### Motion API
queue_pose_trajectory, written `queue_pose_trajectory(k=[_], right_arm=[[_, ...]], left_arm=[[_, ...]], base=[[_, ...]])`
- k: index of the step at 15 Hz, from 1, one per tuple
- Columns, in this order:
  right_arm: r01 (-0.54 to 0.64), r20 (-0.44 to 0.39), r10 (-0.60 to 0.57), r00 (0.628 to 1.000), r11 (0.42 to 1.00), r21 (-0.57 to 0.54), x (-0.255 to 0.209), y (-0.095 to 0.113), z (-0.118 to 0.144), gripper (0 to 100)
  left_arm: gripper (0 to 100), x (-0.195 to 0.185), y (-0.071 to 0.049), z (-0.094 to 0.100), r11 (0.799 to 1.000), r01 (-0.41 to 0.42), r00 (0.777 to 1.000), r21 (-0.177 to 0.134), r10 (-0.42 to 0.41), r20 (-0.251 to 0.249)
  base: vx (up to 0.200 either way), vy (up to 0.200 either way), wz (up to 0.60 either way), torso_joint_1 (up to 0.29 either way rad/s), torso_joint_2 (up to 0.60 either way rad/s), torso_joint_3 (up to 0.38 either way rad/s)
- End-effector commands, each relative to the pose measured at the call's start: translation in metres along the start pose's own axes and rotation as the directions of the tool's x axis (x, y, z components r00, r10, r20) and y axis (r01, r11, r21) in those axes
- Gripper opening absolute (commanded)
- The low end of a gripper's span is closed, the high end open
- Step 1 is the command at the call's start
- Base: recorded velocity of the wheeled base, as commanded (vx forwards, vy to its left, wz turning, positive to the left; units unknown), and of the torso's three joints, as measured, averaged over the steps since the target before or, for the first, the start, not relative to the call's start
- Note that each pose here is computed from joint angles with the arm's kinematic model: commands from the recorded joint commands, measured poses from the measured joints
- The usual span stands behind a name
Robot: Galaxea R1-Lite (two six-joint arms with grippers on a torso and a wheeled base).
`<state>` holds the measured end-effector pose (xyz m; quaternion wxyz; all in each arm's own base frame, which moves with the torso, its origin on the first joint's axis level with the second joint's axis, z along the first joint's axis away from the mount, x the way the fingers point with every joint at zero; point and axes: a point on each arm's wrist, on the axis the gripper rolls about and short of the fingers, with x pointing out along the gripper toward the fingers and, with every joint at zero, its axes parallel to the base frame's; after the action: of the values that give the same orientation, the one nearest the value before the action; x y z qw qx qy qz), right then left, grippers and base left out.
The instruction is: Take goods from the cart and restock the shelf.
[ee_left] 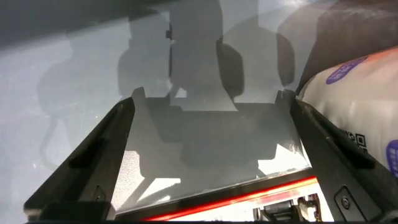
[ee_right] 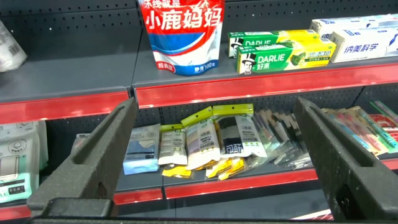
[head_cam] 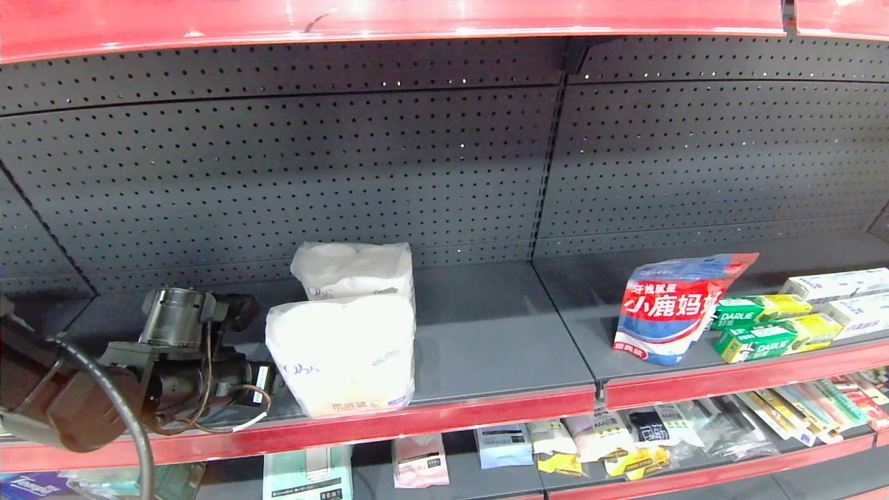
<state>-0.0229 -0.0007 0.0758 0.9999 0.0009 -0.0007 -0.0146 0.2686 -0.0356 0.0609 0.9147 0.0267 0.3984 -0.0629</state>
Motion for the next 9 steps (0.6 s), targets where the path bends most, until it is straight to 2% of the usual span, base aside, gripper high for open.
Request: queue_pose_trajectory(k=[1, 2, 3, 4, 5, 6, 9], right_arm=[[-0.002, -0.001, 0.002, 1.0, 1.0, 0.0, 0.0, 0.0, 0.0, 100], [0.0, -0.001, 0.0, 1.0, 1.0, 0.0, 0.0, 0.0, 0.0, 100], [0.0, -0.001, 0.0, 1.0, 1.0, 0.0, 0.0, 0.0, 0.0, 100], [0.0, 0.0, 0.0, 1.0, 1.0, 0.0, 0.0, 0.0, 0.0, 100], [0.0, -0.001, 0.0, 1.0, 1.0, 0.0, 0.0, 0.0, 0.0, 100], [-0.002, -0.003, 0.002, 1.0, 1.0, 0.0, 0.0, 0.0, 0.0, 100], [0.0, 0.0, 0.0, 1.0, 1.0, 0.0, 0.0, 0.0, 0.0, 100]], left_arm=[[100, -0.005, 0.004, 0.003, 1.0, -0.013, 1.0, -0.009, 0.013, 0.024], [100, -0.007, 0.006, 0.004, 1.0, -0.016, 0.999, -0.009, 0.016, 0.03], [100, -0.02, 0.018, 0.014, 0.998, -0.048, 0.995, 0.027, 0.046, 0.092], [100, -0.026, 0.022, 0.017, 0.997, -0.062, 0.992, 0.043, 0.057, 0.116], [100, -0.044, 0.027, 0.022, 0.995, -0.079, 0.982, 0.057, 0.068, 0.176], [100, -0.057, 0.029, 0.022, 0.995, -0.081, 0.977, 0.052, 0.068, 0.203], [100, -0.109, 0.026, 0.008, 0.996, -0.076, 0.972, 0.046, 0.064, 0.225]], base=[[0.0, 0.0, 0.0, 0.0, 0.0, 0.0], [0.0, 0.0, 0.0, 0.0, 0.0, 0.0], [0.0, 0.0, 0.0, 0.0, 0.0, 0.0], [0.0, 0.0, 0.0, 0.0, 0.0, 0.0], [0.0, 0.0, 0.0, 0.0, 0.0, 0.0], [0.0, 0.0, 0.0, 0.0, 0.0, 0.0], [0.0, 0.0, 0.0, 0.0, 0.0, 0.0]])
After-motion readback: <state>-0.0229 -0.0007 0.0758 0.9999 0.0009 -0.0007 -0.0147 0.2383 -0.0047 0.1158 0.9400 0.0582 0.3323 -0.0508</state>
